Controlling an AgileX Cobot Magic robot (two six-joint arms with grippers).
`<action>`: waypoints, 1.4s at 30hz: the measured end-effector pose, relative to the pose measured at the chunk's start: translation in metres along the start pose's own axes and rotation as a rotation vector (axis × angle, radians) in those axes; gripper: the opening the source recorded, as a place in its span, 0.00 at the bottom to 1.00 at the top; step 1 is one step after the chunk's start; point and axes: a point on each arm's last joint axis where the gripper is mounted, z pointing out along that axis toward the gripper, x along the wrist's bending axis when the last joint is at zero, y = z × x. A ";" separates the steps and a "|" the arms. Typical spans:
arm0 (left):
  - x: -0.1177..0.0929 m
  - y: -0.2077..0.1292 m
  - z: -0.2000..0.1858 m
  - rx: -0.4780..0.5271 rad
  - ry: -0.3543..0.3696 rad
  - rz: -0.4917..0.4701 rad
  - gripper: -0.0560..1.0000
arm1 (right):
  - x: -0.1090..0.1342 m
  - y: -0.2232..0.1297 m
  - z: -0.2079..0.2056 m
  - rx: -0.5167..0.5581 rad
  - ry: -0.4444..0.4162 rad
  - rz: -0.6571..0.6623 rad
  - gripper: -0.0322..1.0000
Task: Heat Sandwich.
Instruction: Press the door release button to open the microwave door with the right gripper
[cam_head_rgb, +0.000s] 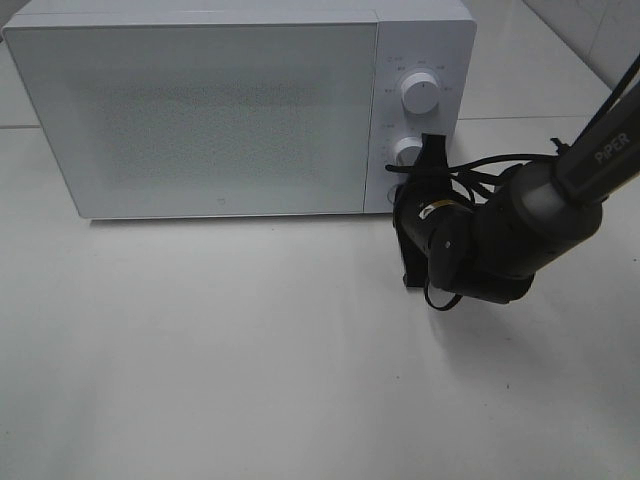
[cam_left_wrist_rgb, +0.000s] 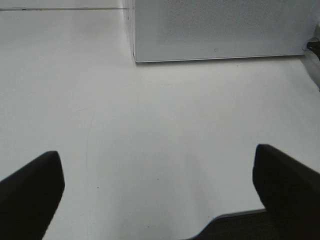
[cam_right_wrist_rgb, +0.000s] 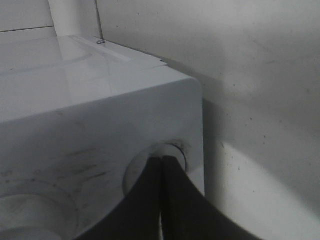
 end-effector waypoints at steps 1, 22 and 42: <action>0.000 0.000 0.000 0.000 0.000 0.000 0.96 | 0.001 0.000 0.001 -0.001 -0.001 0.002 0.05; 0.000 0.000 0.000 0.000 0.000 0.000 0.96 | 0.014 -0.002 0.013 -0.020 -0.006 -0.024 0.06; 0.000 0.000 0.000 0.000 0.000 0.000 0.96 | 0.011 -0.006 0.018 -0.013 -0.045 -0.030 0.07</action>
